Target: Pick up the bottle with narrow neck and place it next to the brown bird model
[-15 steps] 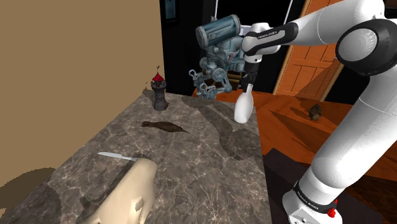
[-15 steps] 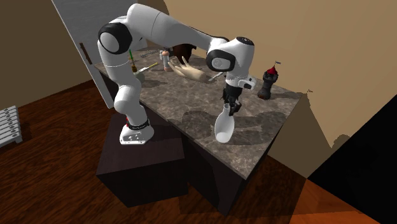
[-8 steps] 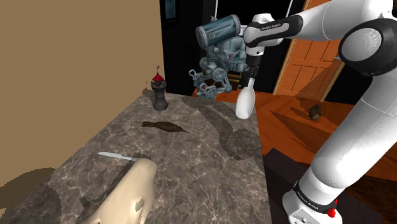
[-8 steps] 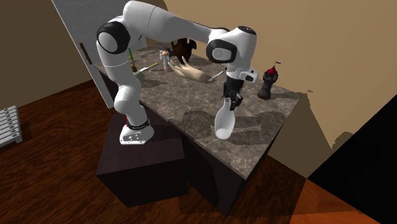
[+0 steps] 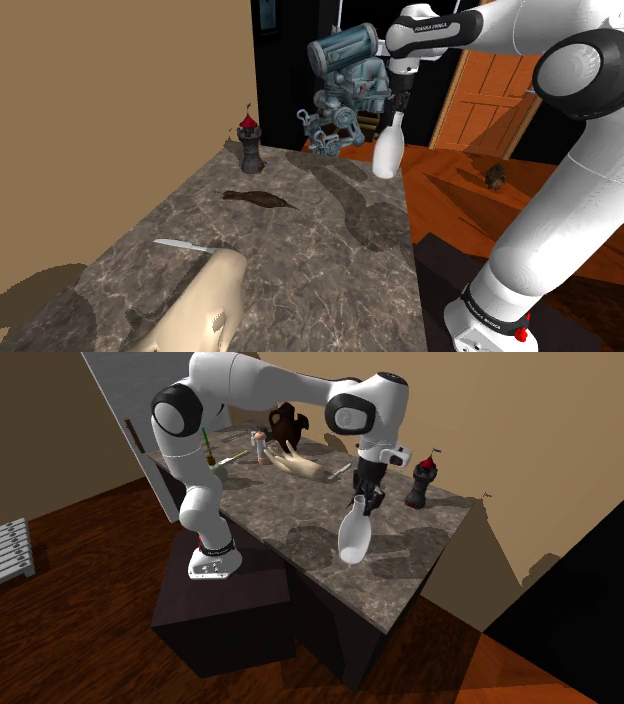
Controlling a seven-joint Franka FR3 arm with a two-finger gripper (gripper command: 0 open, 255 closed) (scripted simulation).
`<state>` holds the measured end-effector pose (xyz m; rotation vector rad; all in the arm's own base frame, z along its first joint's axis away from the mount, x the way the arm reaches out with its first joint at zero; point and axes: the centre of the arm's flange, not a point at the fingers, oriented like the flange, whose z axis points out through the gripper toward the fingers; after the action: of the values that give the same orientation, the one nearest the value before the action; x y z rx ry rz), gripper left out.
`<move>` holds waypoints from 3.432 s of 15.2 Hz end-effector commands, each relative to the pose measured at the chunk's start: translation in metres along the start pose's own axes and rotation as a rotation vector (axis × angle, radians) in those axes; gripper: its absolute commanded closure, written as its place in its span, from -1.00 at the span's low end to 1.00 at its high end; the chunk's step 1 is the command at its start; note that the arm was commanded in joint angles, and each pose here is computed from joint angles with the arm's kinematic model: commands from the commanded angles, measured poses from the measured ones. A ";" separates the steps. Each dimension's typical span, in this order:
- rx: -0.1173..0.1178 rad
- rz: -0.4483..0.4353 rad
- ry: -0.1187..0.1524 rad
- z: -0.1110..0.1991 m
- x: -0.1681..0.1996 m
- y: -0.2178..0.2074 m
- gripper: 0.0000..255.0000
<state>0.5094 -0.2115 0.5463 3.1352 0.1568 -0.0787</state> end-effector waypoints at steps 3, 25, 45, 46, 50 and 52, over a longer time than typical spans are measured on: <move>0.000 0.000 0.000 -0.022 -0.002 0.000 1.00; 0.000 0.000 0.000 -0.030 0.098 -0.206 1.00; 0.000 0.000 0.000 0.066 0.103 -0.206 1.00; 0.000 0.000 0.000 0.066 0.103 -0.206 1.00; 0.000 0.000 0.000 0.066 0.103 -0.206 1.00; 0.000 0.000 0.000 0.066 0.103 -0.206 -1.00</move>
<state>0.5880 0.0038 0.4751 3.1352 0.1569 -0.0791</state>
